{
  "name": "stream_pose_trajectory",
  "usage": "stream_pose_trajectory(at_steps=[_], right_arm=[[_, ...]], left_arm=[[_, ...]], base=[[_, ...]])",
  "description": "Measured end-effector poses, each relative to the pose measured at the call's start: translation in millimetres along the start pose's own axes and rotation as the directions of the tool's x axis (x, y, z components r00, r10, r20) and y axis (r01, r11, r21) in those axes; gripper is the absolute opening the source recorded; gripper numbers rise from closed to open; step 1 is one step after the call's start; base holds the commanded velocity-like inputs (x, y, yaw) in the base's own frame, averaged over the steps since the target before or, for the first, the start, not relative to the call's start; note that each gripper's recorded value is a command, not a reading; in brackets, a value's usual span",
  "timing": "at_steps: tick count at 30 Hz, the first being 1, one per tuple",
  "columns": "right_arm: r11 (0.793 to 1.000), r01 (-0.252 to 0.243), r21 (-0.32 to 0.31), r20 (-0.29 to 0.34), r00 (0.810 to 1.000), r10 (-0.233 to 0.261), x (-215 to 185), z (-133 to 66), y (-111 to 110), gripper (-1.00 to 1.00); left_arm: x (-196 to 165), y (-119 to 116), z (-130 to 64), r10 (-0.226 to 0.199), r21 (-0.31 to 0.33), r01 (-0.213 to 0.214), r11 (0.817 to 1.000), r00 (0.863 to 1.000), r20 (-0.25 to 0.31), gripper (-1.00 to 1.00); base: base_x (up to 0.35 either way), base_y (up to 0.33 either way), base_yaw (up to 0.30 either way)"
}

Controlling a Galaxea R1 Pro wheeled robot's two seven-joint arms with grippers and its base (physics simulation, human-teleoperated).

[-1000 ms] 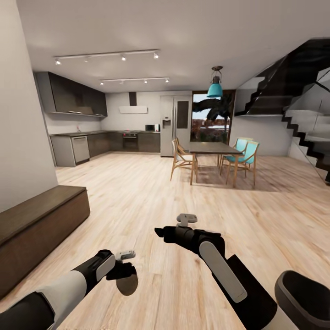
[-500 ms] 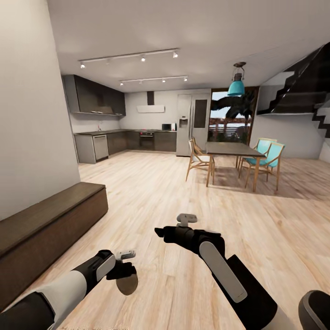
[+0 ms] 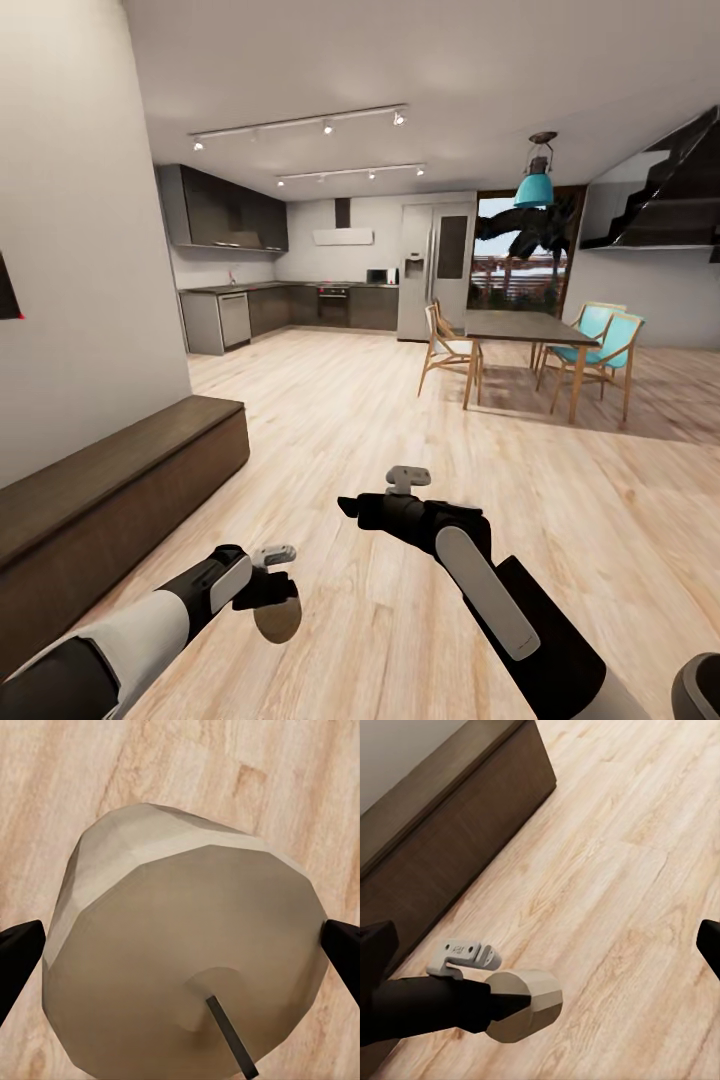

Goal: Place each of the two pumpkins and all three candles from the living room inside a cabinet in the living room (use any cabinet), then make sure every cabinet is closed, and position the cauldron so it is next to a table in the living room.

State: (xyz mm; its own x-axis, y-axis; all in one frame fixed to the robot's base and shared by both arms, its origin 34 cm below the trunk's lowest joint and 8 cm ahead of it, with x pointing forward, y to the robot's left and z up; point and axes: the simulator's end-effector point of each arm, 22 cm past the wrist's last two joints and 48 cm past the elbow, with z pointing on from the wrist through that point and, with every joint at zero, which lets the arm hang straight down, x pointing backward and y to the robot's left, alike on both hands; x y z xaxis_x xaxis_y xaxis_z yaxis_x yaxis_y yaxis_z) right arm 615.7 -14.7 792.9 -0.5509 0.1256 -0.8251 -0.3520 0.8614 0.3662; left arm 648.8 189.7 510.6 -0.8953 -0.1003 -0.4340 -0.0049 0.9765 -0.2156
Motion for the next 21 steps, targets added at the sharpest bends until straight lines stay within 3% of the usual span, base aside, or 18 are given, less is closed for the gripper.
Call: stream_pose_trajectory(at_steps=[10,21], right_arm=[[1.000,0.001,0.001,0.001,1.000,-0.001,-0.2,0.0,-0.3,1.00],[1.000,0.001,0.002,0.000,1.000,-0.001,-0.1,0.2,-0.1,1.00]], left_arm=[[0.0,0.1,0.0,0.000,0.000,0.000,1.000,1.000,0.000,-1.00],[0.1,-0.1,0.1,0.000,0.000,0.000,1.000,1.000,0.000,-1.00]], base=[[0.000,-0.228,0.035],[-0.013,-0.278,0.245]])
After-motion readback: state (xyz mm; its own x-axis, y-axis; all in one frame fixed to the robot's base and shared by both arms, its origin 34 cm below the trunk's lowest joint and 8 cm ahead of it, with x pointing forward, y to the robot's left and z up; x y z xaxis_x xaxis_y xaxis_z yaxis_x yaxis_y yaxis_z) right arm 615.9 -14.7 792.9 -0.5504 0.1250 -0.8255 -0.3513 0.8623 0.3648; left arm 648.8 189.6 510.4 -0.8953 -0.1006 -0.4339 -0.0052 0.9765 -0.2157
